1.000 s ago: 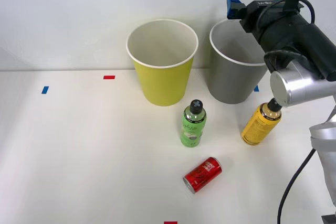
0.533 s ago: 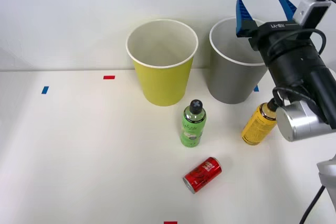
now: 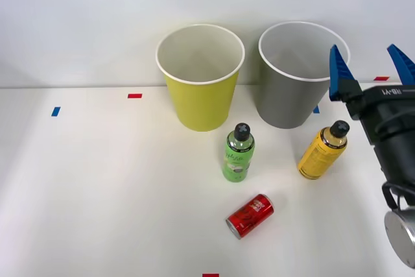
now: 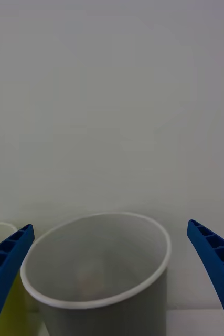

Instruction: Put cans in the gray bin, plastic bottles in the light green bin

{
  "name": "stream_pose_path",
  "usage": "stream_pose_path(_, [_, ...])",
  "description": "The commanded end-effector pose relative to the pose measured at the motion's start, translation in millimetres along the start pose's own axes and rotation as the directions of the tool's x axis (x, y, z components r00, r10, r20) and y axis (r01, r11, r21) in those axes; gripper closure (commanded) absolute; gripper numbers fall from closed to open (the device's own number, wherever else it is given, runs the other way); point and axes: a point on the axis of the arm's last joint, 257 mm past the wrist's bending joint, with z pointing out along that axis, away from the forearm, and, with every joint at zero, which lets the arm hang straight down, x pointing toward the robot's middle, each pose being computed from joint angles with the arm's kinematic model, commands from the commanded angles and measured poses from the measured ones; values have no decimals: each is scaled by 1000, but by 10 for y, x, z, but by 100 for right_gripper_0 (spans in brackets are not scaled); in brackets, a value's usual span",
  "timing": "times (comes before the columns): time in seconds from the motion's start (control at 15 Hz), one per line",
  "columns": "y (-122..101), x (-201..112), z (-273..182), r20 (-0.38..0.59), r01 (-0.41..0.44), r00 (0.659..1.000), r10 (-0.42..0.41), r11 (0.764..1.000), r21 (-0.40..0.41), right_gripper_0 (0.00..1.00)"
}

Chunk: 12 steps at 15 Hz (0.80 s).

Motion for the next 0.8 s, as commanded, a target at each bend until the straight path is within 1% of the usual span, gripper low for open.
stream_pose_path(0.07, [-221, 216, -368, -52, -11, 999, 13, 998, 55, 0])
stream_pose_path(0.2, [-375, 404, -664, -99, -26, 994, 36, 995, 100, 0])
stream_pose_path(0.4, [-486, 590, -1011, -147, -43, 987, 65, 988, 147, 0])
stream_pose_path(0.53, [-537, 692, -1206, -179, -46, 981, 78, 984, 173, 0])
stream_pose_path(0.67, [-551, 829, -1410, -214, -64, 971, 107, 978, 199, 0])
stream_pose_path(0.73, [-552, 884, -1486, -206, -79, 971, 122, 975, 206, 0])
stream_pose_path(0.8, [-594, 981, -1588, -174, -95, 976, 134, 972, 214, 0])
